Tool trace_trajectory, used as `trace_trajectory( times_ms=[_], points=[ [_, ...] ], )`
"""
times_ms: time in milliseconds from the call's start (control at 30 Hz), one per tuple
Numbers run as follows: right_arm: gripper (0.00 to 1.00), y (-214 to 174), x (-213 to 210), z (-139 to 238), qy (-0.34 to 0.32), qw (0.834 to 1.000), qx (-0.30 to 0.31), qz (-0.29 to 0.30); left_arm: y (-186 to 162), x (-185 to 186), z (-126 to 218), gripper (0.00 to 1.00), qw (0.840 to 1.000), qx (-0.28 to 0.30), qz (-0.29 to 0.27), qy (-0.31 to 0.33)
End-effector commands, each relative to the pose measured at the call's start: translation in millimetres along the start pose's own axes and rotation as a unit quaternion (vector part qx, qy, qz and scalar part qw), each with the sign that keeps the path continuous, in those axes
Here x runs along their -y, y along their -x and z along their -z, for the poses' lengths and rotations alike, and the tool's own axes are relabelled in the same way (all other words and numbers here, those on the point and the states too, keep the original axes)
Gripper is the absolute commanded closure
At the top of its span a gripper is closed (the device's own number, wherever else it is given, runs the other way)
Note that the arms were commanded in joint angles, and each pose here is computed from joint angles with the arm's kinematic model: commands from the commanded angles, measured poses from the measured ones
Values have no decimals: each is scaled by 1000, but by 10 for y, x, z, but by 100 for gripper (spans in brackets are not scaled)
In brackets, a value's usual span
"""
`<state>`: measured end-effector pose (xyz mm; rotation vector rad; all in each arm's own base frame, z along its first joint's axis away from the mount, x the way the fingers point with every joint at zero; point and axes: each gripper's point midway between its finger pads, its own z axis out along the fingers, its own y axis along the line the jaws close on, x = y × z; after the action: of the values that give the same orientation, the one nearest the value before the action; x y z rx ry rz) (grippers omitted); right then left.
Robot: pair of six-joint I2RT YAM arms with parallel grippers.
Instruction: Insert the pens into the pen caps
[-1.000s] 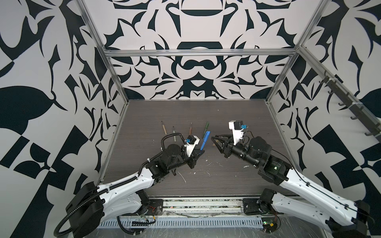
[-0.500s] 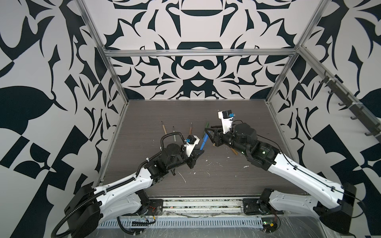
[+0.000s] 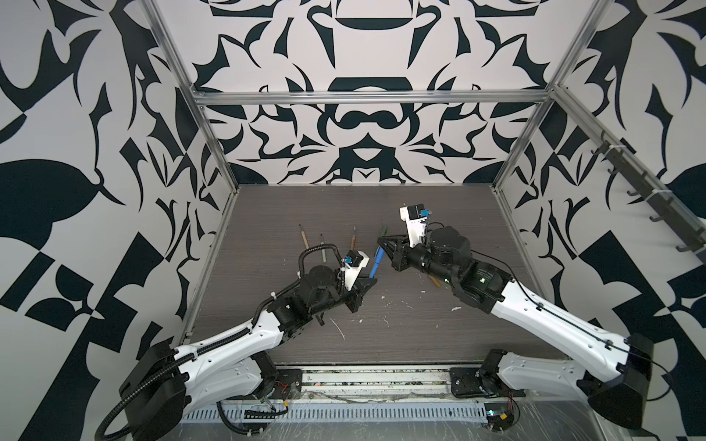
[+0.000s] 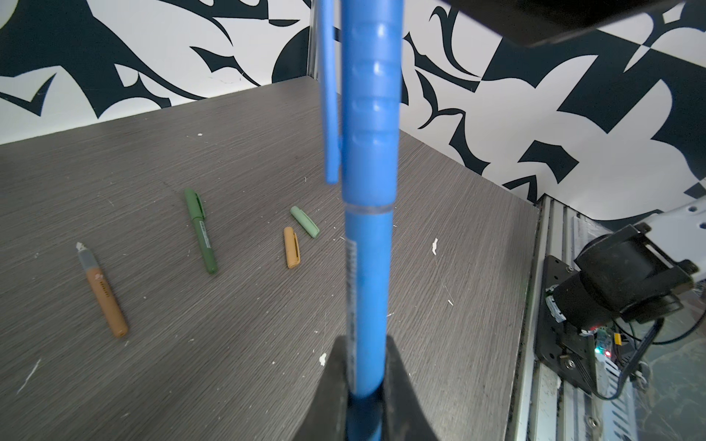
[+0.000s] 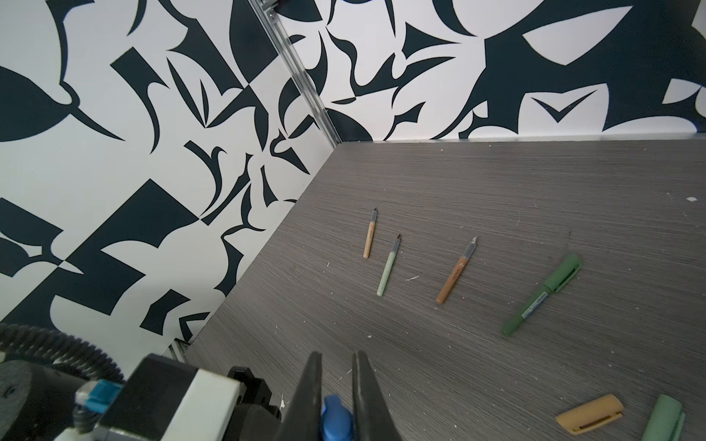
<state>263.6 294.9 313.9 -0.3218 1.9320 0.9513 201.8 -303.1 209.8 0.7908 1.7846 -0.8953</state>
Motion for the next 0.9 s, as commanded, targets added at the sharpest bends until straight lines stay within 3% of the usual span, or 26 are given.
trace_trajectory(
  times_ms=[0, 200, 600, 867],
  points=[
    [96, -319, 20, -53, 16, 999, -43, -11, 756, 83, 168, 98, 992, 130, 3, -2],
    [100, -540, 39, -119, 39, 997, -59, -14, 1237, 72, 289, 98, 979, 201, 14, 12],
    [100, -1133, 357, -199, 16, 994, -107, -18, 1992, -46, 377, 99, 966, 260, 16, 0],
    [100, -1579, 448, -277, 13, 988, -154, -27, 2263, -17, 442, 100, 957, 290, -7, -6]
  ],
)
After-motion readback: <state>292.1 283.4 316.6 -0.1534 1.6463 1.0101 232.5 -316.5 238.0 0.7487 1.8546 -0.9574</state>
